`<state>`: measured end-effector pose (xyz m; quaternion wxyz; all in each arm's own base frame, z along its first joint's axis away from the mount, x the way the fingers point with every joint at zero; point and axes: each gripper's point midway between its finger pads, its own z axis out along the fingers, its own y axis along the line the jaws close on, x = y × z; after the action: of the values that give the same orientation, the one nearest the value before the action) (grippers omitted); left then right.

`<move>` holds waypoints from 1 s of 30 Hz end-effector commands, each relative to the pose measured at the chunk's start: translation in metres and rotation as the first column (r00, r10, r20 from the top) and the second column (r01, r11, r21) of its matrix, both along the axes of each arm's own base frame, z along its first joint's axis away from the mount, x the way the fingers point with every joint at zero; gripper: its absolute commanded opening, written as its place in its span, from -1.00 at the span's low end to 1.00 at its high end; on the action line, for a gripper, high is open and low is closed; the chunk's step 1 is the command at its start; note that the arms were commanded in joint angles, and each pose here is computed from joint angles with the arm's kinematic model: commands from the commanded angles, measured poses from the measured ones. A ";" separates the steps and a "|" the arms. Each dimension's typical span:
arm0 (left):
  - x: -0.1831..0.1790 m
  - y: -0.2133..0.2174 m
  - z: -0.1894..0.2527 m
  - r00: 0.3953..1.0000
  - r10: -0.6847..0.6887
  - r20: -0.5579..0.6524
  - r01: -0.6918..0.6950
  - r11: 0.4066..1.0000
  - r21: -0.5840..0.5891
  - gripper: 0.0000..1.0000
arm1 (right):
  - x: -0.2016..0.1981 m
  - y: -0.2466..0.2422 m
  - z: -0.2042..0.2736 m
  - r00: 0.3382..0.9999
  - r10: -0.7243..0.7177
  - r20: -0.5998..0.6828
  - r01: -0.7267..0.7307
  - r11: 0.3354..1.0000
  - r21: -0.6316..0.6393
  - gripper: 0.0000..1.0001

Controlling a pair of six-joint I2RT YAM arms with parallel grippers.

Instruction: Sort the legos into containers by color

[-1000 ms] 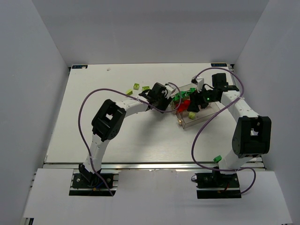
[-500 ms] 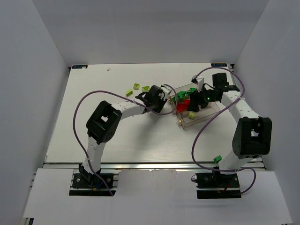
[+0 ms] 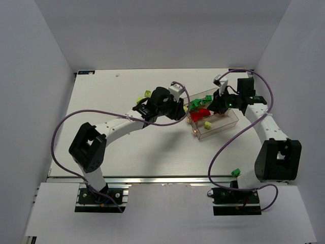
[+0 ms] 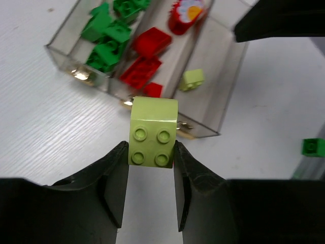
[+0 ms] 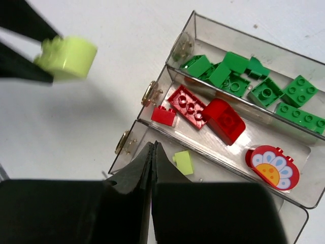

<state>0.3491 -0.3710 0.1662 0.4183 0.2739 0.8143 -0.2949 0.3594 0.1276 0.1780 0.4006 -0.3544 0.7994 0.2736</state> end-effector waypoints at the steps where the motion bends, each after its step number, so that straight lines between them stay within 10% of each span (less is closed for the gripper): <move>1: -0.027 -0.037 0.029 0.993 -0.111 -0.026 0.106 0.983 -0.151 -0.84 | 0.009 -0.002 0.026 0.994 -0.041 0.097 0.037 0.998 0.043 -1.00; 13: -0.018 -0.109 0.013 0.983 -0.176 -0.051 0.166 0.973 -0.160 -0.69 | 0.012 -0.025 0.038 0.981 -0.124 0.151 0.114 0.991 0.072 -0.98; 30: -0.020 -0.126 -0.034 0.977 -0.146 -0.155 0.132 0.987 -0.096 0.12 | 0.013 -0.040 0.028 0.981 -0.152 0.118 0.142 0.986 0.092 -0.85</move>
<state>0.3276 -0.4892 0.1140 0.3281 0.2887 0.8181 -0.3738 0.3697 0.0848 0.1981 0.4700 -0.2875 0.7975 0.2458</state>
